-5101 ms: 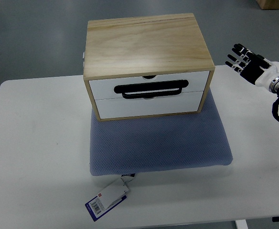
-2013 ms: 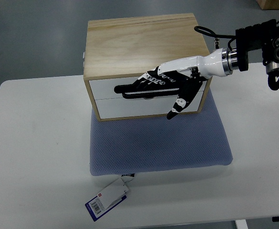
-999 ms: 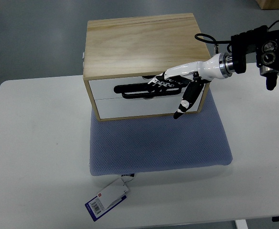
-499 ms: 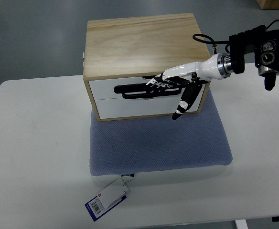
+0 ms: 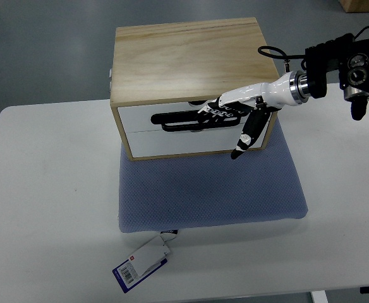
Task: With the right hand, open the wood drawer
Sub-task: 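Curl the right hand's fingers around the black handle, then pull the upper drawer toward the robot with the right hand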
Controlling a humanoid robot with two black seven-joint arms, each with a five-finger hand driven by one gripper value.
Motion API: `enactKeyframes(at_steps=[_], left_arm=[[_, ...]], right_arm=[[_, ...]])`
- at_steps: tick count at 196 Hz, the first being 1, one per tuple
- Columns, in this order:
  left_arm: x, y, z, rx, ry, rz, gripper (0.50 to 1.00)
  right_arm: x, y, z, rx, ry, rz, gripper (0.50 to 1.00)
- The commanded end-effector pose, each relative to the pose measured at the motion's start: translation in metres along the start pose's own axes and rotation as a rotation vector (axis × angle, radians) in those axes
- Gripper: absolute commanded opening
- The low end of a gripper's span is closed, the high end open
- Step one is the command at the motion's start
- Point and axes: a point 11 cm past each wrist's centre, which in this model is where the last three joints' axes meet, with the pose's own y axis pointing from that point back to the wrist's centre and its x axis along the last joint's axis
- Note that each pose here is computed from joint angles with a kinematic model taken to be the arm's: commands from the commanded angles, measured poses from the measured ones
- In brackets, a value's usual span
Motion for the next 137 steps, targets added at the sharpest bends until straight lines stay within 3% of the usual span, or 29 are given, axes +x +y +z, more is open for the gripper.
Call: enactKeyframes(at_steps=[1,137], left_arm=[[0.000,0.000,0.001,-0.002,0.000,0.001,1.000],[0.000,0.000,0.000,0.000,-0.001,-0.001,1.000]], right_arm=[[0.000,0.001,0.001,-0.006,-0.009,0.002,0.954],[-0.015,0.008,-0.012,0.024,0.005,-0.040,0.954]])
